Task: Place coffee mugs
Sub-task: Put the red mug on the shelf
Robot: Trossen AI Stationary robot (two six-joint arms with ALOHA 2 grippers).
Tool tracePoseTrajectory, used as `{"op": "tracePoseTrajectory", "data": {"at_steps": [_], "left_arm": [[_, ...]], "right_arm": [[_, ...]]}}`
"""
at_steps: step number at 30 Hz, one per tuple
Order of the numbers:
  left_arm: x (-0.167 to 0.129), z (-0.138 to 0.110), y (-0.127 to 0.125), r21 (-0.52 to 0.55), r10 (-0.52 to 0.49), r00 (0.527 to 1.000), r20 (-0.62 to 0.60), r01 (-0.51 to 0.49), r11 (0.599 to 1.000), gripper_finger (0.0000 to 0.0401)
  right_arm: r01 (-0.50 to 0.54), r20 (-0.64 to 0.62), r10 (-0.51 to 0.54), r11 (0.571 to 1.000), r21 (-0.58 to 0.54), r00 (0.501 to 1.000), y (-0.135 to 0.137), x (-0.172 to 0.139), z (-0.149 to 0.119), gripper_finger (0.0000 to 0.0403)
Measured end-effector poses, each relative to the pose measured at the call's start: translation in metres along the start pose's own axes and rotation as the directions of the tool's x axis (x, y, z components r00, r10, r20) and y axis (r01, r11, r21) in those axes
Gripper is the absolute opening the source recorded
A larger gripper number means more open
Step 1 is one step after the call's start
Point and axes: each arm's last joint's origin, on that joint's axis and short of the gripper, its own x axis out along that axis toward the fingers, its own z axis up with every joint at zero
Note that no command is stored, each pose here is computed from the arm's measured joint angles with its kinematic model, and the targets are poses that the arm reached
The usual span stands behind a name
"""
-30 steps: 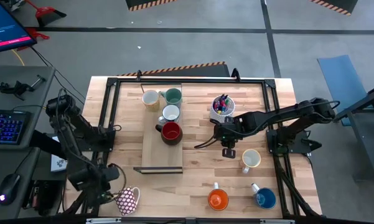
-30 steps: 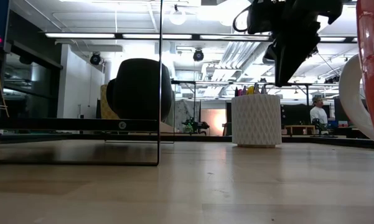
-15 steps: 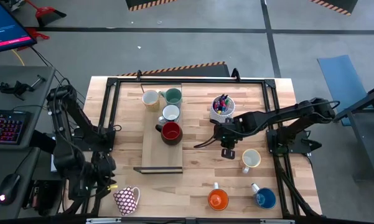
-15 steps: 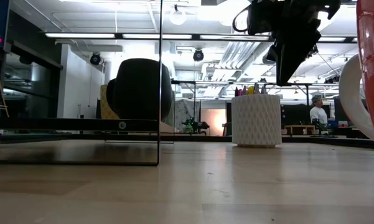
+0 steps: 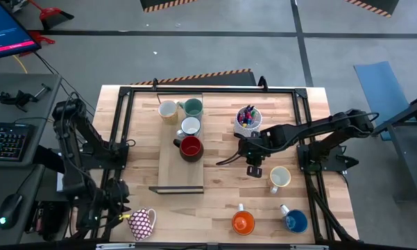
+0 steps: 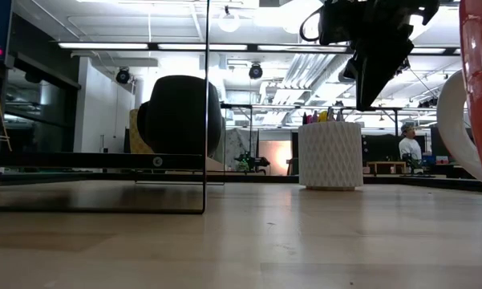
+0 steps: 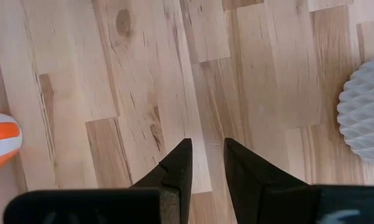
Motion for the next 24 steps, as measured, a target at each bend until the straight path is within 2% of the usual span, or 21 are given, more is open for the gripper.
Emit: {"op": "tracePoseTrajectory", "data": {"at_steps": [18,24], "left_arm": [[0.01,-0.004,0.0,0.007,-0.06,0.998,0.009,0.06,0.998,0.014],[0.009,-0.005,-0.009,0.001,-0.147,0.989,-0.001,0.147,0.989,0.014]], "right_arm": [[0.0,0.0,0.0,1.0,0.001,1.0,0.0,0.0,0.0,0.0071],[0.001,0.001,-0.001,1.0,0.025,1.0,0.0,0.0,0.0,0.0071]]}}
